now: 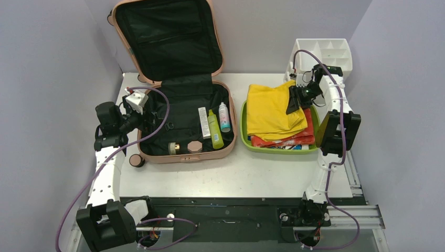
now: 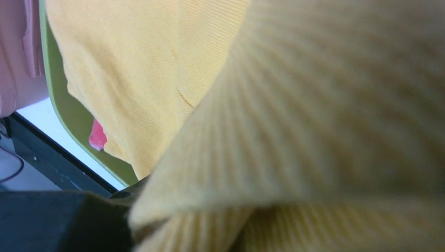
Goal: Open, take out, and arrange the luggage
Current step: Place the clothes in the bin.
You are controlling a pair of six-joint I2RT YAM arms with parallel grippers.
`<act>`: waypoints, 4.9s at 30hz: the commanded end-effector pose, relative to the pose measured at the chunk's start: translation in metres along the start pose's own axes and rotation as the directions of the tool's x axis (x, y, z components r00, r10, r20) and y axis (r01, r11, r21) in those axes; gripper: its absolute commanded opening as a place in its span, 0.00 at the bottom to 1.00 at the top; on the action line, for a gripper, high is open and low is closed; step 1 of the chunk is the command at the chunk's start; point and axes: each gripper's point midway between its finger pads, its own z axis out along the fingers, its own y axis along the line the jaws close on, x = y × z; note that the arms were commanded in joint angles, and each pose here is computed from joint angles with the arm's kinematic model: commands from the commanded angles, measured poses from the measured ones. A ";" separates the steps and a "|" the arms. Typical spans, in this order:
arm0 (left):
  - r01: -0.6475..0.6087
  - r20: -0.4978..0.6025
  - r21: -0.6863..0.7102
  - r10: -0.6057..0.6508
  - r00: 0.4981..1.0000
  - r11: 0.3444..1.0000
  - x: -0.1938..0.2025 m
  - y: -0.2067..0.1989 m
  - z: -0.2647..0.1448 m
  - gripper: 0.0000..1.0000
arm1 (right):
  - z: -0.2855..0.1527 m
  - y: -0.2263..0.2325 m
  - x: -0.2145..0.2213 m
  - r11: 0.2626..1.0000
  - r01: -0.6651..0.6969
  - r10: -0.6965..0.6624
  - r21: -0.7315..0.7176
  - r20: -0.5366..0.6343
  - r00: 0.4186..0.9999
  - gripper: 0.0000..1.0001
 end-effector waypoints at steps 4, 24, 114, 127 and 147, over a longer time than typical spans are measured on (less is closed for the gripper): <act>-0.006 0.011 0.005 0.006 1.000 1.000 -0.004 0.001 0.000 0.96 | -0.039 0.082 0.004 0.968 0.190 -0.188 -0.165 0.027 0.982 0.00; -0.003 0.027 0.002 0.003 1.000 1.000 -0.007 0.000 -0.001 0.96 | -0.093 0.194 -0.070 0.911 0.176 -0.037 -0.372 0.351 0.936 0.00; -0.021 0.041 0.017 0.021 0.999 1.000 -0.009 -0.007 -0.007 0.96 | -0.058 0.205 -0.068 0.940 0.211 -0.114 -0.267 0.339 0.934 0.00; -0.017 0.038 0.017 0.016 0.999 1.000 -0.008 -0.007 -0.006 0.96 | -0.008 0.102 -0.007 0.999 0.024 -0.021 -0.024 0.110 0.994 0.00; -0.022 0.037 0.017 0.022 0.999 1.000 -0.008 -0.007 -0.007 0.96 | -0.049 0.082 0.001 0.985 0.078 -0.100 0.157 0.138 0.985 0.00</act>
